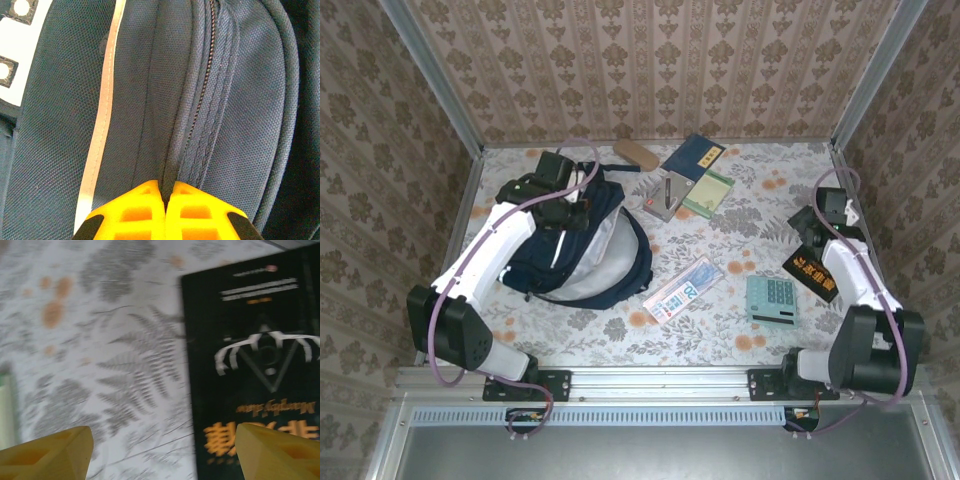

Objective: Pack the student bag
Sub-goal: Close the student bag at the middle-left of the table.

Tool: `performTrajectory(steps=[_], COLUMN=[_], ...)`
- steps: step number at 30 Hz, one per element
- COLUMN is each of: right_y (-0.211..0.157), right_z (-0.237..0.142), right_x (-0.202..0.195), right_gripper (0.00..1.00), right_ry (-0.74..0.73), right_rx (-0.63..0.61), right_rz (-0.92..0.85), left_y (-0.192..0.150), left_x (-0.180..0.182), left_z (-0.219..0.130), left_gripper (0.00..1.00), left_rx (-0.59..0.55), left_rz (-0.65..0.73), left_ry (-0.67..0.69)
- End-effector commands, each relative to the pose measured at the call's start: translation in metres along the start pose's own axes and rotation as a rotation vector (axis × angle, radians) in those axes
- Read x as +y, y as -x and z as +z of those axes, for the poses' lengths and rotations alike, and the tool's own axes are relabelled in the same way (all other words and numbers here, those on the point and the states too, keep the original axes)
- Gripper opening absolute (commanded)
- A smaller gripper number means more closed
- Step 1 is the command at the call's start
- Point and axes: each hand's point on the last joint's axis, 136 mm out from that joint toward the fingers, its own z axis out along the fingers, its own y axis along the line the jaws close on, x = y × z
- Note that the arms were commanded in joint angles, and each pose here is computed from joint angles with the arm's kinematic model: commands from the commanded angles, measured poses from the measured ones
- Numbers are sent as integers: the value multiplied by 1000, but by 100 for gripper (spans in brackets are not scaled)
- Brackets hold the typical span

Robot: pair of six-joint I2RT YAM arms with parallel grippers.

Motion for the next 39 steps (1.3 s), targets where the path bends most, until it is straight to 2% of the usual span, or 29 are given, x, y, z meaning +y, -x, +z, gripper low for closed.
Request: performTrajectory(steps=[1,6,8,11,13,16,17,20,28,31,34,39], right_y=[-11,-23,-32,-49,-60,-77,-83,-106,-168,-162,-140,-112], right_z=[25,51,61,71,73,71,71,71,57,43,23,3], right_x=[-20,-16,-10,4,15,37,44,68,134,147,154,138], right_gripper=[76,76,76,75,73,73,73,73,73,73,74,76], right_ry=[-80,-78,-56,-21,1,43,52,83,194,221,256,279], right_rx=[127,241,300,382,415,435,442,484,557,519,446,378], right_rz=[-19,-55,-72,-104,-117,-137,-144,-170,-326,-364,-382,-400], left_y=[4,4,5,7,10,17,19,20,21,22,25,34], left_x=[-14,-18,-17,-17,-18,-21,-22,-36,-58,-75,-98,-147], left_z=[3,4,4,0,-4,-9,-10,-11,0,9,22,52], left_gripper=[0,2,15,16,20,38,40,43,43,43,43,43], left_rx=[-18,-18,-20,-25,-34,-51,-57,-63,-51,-48,-42,-31], left_rz=[15,22,22,22,24,17,14,36,46,55,57,46], left_ry=[-47,-48,-41,-39,-43,-53,-57,-83,-136,-173,-221,-310])
